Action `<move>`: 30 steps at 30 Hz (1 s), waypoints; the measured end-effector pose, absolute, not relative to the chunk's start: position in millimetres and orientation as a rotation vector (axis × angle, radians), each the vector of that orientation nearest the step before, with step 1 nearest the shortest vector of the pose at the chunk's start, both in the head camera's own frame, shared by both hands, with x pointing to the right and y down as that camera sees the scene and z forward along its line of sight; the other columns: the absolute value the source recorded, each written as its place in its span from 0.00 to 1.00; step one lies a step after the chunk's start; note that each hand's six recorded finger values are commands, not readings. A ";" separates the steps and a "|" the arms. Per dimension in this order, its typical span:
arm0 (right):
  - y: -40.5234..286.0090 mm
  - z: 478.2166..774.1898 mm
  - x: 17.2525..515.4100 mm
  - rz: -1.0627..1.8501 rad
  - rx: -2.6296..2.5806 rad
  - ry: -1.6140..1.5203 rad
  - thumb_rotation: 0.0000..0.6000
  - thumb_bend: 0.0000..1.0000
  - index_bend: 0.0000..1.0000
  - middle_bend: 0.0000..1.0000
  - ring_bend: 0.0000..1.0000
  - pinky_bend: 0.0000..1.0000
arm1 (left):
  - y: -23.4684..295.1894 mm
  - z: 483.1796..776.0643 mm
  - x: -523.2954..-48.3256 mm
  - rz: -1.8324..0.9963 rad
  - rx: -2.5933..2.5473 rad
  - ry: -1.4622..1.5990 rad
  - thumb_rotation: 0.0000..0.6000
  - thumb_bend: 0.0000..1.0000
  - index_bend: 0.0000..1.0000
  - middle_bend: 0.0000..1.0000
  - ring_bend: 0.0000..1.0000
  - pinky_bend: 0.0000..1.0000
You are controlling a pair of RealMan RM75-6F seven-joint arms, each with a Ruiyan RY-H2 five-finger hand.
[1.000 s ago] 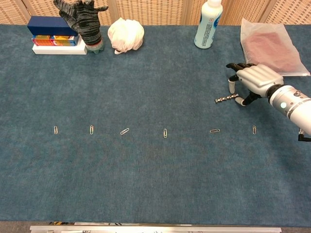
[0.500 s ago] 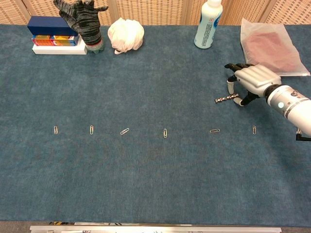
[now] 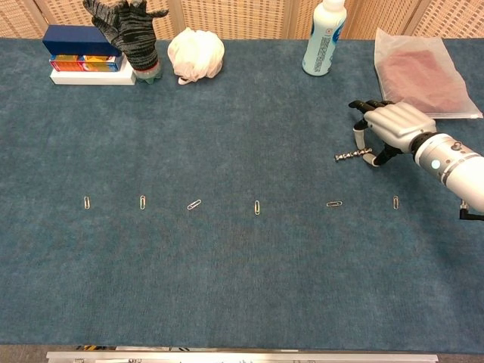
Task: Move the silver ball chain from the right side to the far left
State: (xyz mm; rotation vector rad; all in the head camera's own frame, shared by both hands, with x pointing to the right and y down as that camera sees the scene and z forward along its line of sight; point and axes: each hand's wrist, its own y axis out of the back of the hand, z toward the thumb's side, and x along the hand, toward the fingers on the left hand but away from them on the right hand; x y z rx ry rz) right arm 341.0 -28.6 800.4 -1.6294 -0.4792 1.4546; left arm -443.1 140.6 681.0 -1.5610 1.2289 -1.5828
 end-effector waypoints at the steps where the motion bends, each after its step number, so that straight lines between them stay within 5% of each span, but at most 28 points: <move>1: -28.6 800.6 341.0 1.456 -1.630 -0.479 1.00 0.33 0.59 0.02 0.00 0.11 | 140.9 681.0 -443.1 -1.583 -1.561 1.229 1.00 0.02 0.28 0.27 0.30 0.39; 30: -9.2 736.0 362.2 1.380 -1.631 -0.566 1.00 0.34 0.61 0.02 0.00 0.11 | 131.1 681.8 -431.0 -1.565 -1.566 1.201 1.00 0.02 0.28 0.27 0.30 0.39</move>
